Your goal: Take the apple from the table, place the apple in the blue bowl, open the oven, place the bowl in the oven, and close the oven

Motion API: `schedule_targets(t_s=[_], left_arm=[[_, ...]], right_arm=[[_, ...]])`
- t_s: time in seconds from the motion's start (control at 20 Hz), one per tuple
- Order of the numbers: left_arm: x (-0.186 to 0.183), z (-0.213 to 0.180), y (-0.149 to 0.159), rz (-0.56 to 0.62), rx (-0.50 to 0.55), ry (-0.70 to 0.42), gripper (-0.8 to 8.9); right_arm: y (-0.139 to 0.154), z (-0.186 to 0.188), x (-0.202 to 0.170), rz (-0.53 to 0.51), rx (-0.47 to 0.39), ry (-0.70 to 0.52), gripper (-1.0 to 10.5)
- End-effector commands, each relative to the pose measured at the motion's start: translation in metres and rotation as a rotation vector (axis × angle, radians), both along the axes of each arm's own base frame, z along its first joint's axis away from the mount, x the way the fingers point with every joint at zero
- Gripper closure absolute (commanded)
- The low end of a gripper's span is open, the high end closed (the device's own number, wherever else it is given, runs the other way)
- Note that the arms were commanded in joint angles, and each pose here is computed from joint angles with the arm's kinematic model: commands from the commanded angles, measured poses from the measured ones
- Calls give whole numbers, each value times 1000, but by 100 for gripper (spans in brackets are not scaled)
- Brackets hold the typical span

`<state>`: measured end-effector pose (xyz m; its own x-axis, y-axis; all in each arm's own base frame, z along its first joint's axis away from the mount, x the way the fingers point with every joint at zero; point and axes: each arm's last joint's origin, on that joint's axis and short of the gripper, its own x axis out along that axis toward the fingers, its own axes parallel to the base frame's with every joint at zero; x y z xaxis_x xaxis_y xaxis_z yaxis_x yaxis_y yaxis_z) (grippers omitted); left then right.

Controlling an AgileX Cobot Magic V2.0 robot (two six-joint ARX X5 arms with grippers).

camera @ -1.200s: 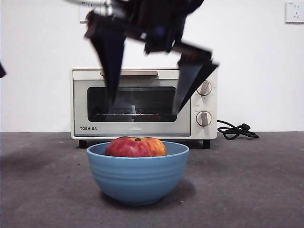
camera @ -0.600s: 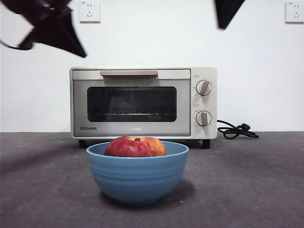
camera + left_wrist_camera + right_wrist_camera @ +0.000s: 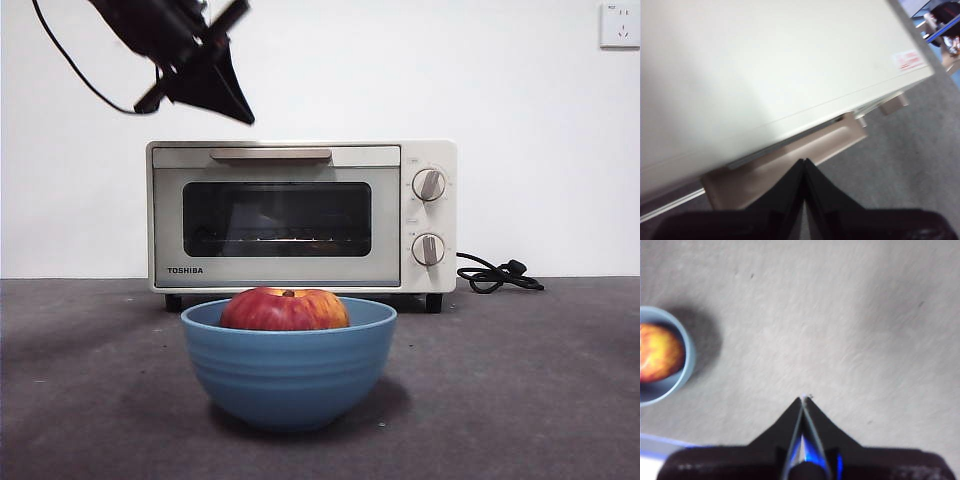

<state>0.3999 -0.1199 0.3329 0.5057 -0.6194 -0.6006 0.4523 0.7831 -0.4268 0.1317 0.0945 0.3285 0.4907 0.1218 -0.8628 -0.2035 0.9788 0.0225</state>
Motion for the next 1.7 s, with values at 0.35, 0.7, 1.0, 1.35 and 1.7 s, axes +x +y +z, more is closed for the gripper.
schedule_targets(t_s=[0.35,0.7,1.0,1.35,1.7], left_arm=[[13,-40,-5,-12,45,143,819],[-2,-49,-5,-84,181,230,819],[-12,-50,-1,-89,249,253,819],[-56,-67,12,-42,196,167,820],[-68,-79,5,-63,156,174,820]], right_arm=[[-11,1,-16,-55,111,-14,954],[-9,4,-13,-53,143,-54,954],[-8,6,-13,-52,160,-75,954],[-8,6,-13,-51,160,-76,954],[-9,6,-13,-53,156,-74,954]])
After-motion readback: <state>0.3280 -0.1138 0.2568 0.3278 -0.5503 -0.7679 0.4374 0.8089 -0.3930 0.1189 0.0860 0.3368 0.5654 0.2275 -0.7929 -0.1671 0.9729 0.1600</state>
